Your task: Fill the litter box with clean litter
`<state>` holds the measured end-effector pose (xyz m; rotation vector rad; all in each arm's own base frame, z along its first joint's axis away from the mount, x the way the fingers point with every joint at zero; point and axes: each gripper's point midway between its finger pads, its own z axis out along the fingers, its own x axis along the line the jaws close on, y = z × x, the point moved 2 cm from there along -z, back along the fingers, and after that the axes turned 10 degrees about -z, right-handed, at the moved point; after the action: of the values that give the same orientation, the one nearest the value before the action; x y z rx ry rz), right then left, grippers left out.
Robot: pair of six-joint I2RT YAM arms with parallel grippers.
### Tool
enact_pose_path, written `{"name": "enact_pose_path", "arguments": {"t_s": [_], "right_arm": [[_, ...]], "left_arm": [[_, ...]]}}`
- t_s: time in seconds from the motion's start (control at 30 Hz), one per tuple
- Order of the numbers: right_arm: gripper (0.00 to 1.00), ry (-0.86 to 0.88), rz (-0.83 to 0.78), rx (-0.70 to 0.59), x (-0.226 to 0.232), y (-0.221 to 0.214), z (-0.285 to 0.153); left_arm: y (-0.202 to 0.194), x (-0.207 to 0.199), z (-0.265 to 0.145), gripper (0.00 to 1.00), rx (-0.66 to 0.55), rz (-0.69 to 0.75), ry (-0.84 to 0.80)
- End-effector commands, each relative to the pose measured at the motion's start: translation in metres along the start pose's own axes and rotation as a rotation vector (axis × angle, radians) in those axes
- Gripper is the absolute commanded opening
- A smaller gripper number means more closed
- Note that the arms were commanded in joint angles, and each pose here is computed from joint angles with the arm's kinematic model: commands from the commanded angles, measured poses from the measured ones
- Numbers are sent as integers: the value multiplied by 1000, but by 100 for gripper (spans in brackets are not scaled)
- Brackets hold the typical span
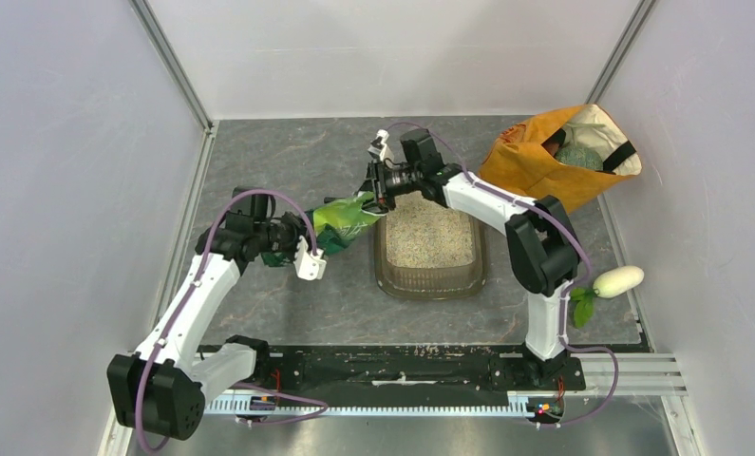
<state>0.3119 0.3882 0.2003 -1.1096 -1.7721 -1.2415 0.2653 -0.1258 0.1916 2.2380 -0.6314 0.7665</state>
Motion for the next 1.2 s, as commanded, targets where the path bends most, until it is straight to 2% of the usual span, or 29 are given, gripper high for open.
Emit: {"name": "enact_pose_path", "arguments": {"t_s": [0.0,0.37,1.17], "right_arm": [[0,258,-184,4,103,-3,-42],[0,186,-116,-104,83,-3,-105],[0,53,-22,-194,35,-26,-185]], "left_arm": [[8,21,3,2,-70,-8,54],[0,34,16,2,-96,-30,68],[-3,60,28,2,-153,-83,74]]}}
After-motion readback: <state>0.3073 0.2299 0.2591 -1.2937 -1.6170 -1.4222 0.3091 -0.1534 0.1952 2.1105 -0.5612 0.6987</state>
